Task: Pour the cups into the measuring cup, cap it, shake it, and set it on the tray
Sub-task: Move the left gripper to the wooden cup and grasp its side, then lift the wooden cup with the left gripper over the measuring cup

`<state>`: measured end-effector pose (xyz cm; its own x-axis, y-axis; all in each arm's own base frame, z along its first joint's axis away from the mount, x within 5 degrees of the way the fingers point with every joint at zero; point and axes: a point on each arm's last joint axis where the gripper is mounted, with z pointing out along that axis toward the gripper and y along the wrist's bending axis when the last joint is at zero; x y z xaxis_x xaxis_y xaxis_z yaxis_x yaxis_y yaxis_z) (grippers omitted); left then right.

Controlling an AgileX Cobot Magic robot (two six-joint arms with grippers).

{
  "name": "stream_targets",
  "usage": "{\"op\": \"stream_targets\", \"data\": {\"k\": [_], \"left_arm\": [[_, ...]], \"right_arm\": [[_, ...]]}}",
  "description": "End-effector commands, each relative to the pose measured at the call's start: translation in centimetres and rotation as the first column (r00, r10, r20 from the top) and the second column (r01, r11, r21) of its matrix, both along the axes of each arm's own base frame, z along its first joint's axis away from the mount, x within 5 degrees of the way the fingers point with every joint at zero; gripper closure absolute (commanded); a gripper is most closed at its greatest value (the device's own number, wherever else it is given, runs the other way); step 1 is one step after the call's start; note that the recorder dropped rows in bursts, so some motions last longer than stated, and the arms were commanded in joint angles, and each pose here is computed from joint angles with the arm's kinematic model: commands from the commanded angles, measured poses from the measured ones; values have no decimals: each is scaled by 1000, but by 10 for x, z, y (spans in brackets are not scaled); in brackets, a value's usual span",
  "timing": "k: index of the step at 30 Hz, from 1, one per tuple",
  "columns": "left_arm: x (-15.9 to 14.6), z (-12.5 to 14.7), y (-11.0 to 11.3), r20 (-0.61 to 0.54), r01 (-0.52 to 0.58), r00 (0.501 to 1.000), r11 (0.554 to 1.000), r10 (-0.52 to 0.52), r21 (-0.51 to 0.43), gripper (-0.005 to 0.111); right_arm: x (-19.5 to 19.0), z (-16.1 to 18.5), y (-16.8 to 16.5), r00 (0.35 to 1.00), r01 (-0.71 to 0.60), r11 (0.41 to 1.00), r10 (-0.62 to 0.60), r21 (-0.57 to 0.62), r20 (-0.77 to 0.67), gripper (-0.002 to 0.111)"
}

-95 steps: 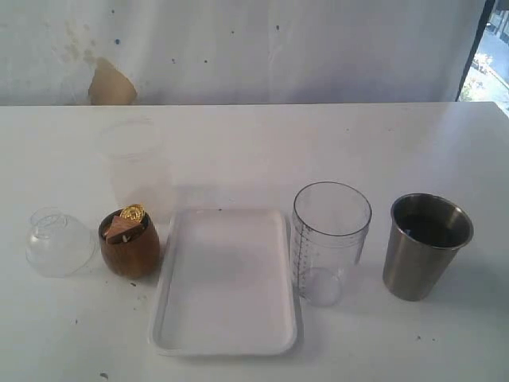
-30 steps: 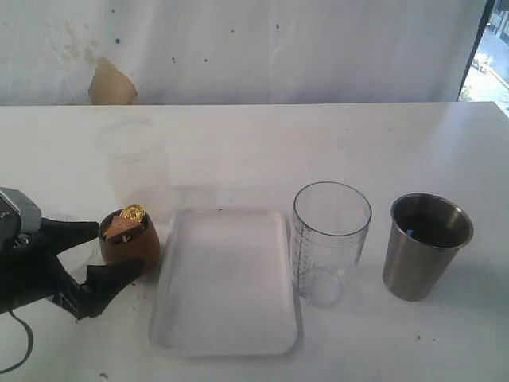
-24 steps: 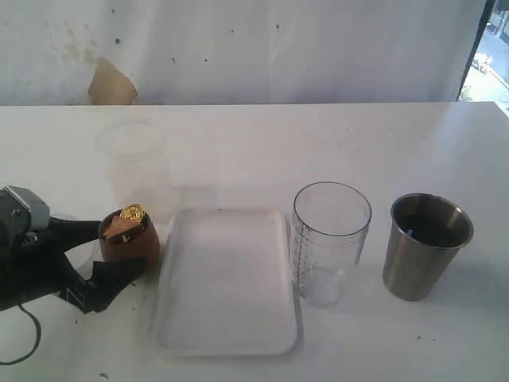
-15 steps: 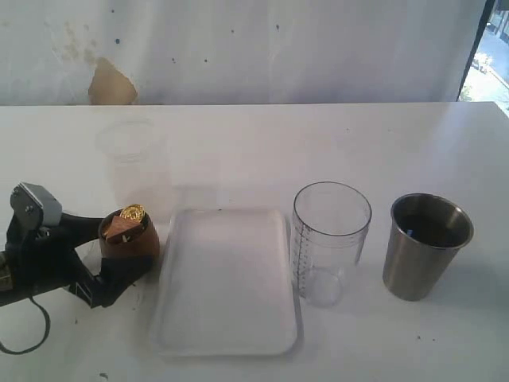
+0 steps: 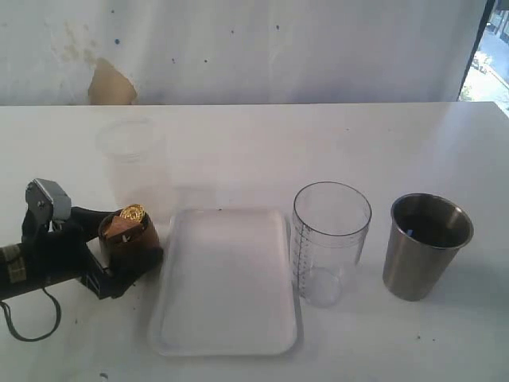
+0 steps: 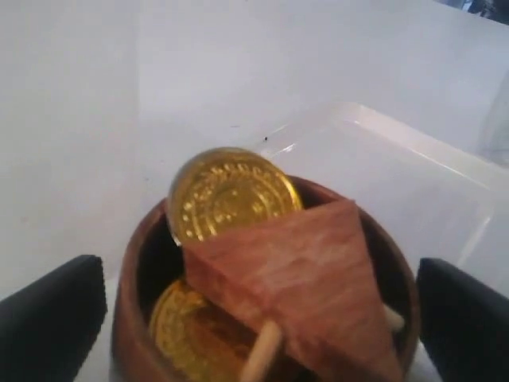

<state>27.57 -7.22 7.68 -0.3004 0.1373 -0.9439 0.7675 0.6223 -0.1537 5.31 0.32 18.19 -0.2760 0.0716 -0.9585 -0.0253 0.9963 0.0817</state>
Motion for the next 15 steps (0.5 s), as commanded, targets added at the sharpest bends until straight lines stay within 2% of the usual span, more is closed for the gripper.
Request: {"op": "stream_targets", "data": {"k": [1, 6, 9, 10, 12, 14, 15], "left_arm": [[3, 3, -3, 19, 46, 999, 999, -46, -18, 2], [3, 0, -3, -4, 46, 999, 999, -46, 13, 4], [2, 2, -3, 8, 53, 999, 999, -53, -3, 16], [2, 2, -3, 7, 53, 999, 999, -53, -3, 31], [2, 2, -3, 6, 53, 999, 999, -53, -2, 49], [2, 1, -4, 6, 62, 998, 998, -62, 0, 72], [0, 1, -5, 1, 83, 997, 997, -83, -1, 94]], "right_arm": [[0, 0, 0, 1000, 3, 1000, -3, 1, 14, 108], [0, 0, 0, 1000, 3, 1000, -3, 1, 14, 108], [0, 0, 0, 1000, 3, 1000, -3, 1, 14, 108], [0, 0, 0, 1000, 3, 1000, -3, 1, 14, 108], [0, 0, 0, 1000, 3, 1000, -3, 1, 14, 108], [0, 0, 0, 1000, 3, 1000, -3, 1, 14, 108], [0, 0, 0, 1000, 3, 1000, -3, 1, 14, 108]]}}
